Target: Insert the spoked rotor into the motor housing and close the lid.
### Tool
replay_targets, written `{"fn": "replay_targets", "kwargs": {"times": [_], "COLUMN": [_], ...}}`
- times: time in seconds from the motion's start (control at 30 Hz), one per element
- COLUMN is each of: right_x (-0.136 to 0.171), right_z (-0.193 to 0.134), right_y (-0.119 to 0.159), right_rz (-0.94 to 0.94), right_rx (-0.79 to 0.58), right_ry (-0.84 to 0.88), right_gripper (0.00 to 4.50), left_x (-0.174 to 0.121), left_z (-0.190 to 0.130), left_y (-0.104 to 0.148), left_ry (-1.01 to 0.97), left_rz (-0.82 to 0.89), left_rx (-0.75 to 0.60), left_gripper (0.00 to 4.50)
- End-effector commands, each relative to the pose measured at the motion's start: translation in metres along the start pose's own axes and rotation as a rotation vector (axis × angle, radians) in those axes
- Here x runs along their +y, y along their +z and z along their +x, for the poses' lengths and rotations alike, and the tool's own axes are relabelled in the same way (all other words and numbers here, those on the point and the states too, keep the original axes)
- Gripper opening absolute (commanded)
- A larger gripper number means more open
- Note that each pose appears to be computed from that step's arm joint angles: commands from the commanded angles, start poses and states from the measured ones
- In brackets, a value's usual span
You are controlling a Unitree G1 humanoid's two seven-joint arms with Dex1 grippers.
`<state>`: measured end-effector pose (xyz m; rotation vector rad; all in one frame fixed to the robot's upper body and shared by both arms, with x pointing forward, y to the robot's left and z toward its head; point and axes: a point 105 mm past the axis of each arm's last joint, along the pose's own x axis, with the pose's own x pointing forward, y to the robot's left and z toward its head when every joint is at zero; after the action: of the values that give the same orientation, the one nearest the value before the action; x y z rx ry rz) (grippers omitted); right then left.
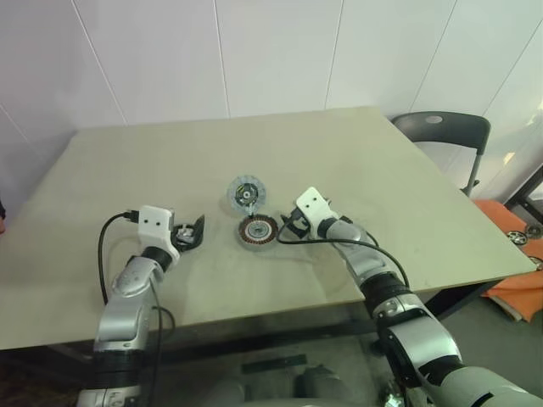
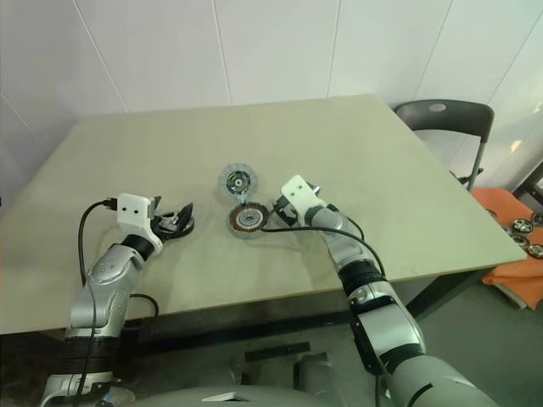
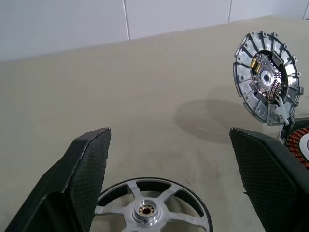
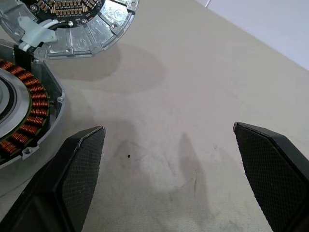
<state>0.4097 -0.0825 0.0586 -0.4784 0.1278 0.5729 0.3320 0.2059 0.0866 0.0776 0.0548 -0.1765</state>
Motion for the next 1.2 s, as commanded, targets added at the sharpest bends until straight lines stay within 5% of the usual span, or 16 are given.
{"fn": "replay_targets", "kwargs": {"times": [0.03,1.2], "right_x": [-0.007,-0.0079], "right_z": [0.0027,0.0019], "right_y": [0.021,0.021], "right_rz": [-0.016,-0.03], "right_rx": [-0.068,-0.069], "right_ry": [-0.018,-0.016], "right_gripper": [4.44,4.44], "left_x": [0.0053,0.004], "left_z": [0.0007,0.0015], "left_y": [0.017,0.0175], "left_ry": [0.016,0.018], "left_rz": [0.032,0.032], "left_rx": [-0.058,-0.06], "left_gripper": [4.18,4.18]}}
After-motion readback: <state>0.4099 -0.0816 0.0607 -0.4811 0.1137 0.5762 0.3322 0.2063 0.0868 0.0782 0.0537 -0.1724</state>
